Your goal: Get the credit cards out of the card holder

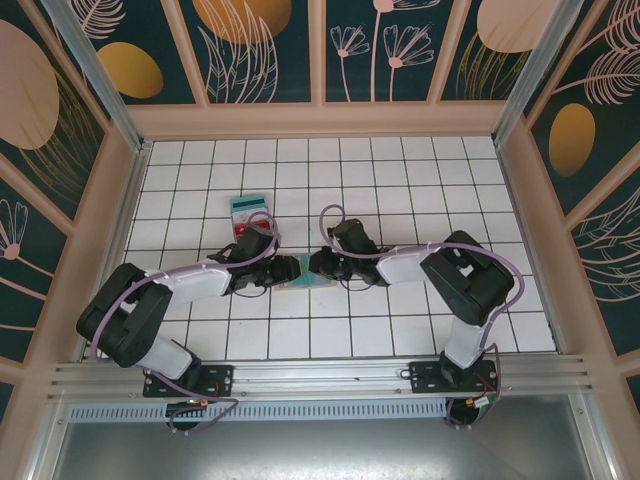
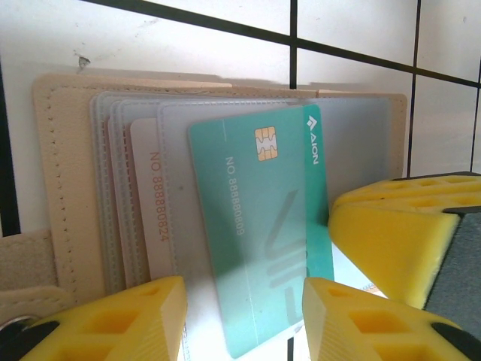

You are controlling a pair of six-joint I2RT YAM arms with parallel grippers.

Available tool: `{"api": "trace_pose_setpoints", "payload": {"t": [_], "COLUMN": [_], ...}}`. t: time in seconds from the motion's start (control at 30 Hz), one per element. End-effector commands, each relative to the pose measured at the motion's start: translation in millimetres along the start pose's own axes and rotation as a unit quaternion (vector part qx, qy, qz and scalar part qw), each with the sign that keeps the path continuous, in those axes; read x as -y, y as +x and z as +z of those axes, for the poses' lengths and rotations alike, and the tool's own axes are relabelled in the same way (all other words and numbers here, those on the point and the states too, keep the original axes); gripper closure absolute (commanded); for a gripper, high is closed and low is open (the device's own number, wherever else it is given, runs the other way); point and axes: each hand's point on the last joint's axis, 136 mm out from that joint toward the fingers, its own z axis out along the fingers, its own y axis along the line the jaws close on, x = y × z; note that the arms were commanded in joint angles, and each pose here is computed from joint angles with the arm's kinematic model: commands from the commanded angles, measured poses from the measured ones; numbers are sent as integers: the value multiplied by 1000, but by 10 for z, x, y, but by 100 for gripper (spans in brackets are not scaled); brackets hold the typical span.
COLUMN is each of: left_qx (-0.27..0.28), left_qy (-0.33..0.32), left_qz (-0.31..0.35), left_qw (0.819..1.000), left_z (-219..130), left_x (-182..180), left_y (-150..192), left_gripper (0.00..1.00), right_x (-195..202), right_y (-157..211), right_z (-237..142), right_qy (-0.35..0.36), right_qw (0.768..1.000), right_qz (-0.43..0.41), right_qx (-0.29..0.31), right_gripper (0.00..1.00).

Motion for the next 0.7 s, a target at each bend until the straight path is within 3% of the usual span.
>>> {"api": "trace_pose_setpoints", "payload": {"t": [0.0,0.67], "left_qx": [-12,-15], "left_qy": [-22,-23], "left_qz": [-5,-4], "left_qw": [1000,1000], "left_z": [16,36], "left_x": [-126,-122], "left_y": [82,78], "left_gripper": [54,54], "right_x": [-18,90], "right_y": [-55,-93], "right_z": [-88,-89], "right_qy": [-1,7], "right_qw": [1000,1000], "right_qz": [-1,1], "right_qx": [15,13], "right_gripper": [86,82]}}
